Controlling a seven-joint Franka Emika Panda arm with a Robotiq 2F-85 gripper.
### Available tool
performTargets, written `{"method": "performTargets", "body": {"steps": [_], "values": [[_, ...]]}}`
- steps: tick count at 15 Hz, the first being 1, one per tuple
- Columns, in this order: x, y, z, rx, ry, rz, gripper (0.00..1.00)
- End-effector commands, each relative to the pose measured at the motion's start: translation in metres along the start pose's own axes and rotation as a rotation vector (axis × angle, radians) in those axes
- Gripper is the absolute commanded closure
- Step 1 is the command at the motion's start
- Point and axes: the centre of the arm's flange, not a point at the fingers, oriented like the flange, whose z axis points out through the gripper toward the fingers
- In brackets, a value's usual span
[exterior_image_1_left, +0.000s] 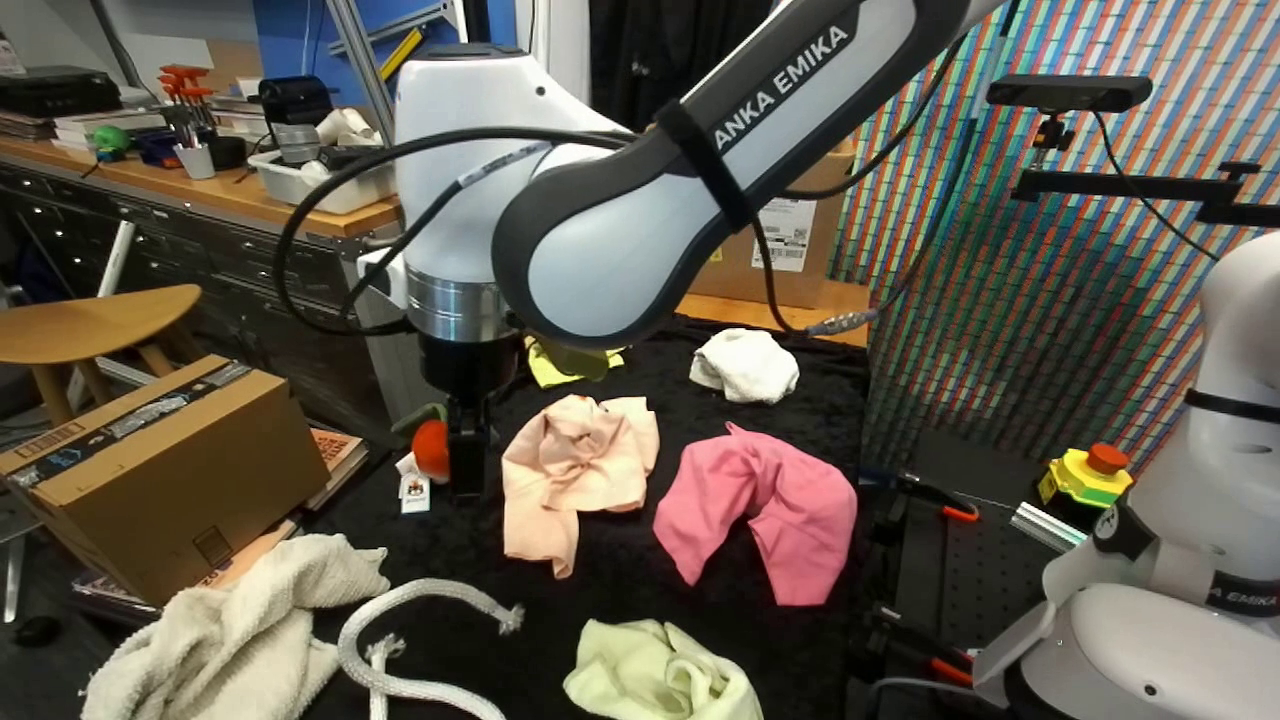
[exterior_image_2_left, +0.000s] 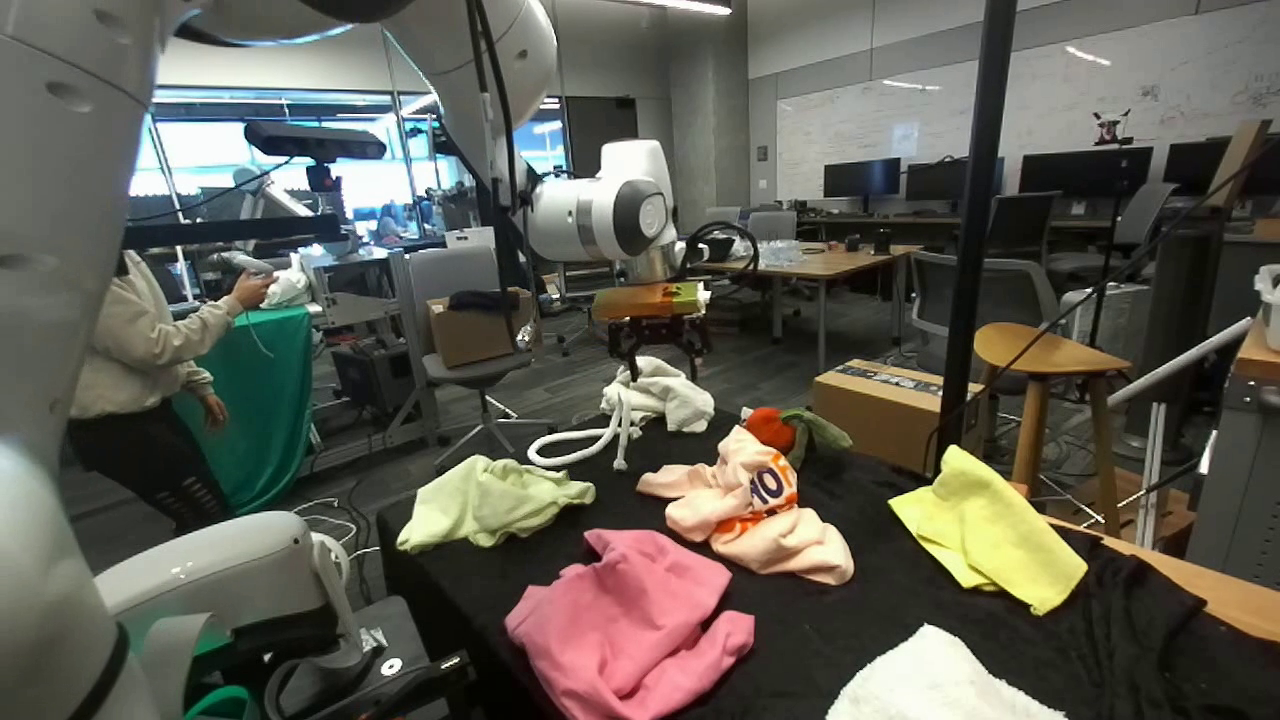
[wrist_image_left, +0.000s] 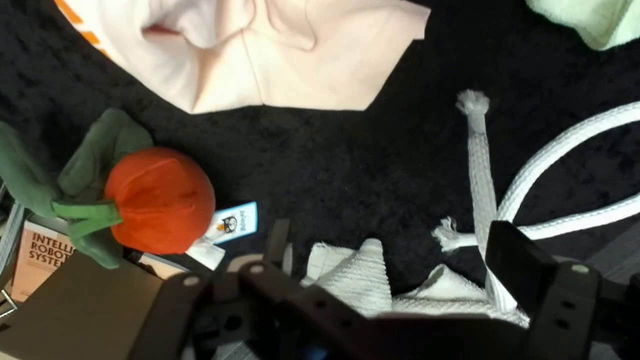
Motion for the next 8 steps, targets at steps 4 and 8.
{"method": "performTargets", "body": {"steps": [4,8], "values": [[0.082,-0.036,0.008,0.018,-0.012,0.031,0.00],[0.109,-0.049,0.010,0.036,-0.009,0.031,0.00]]}}
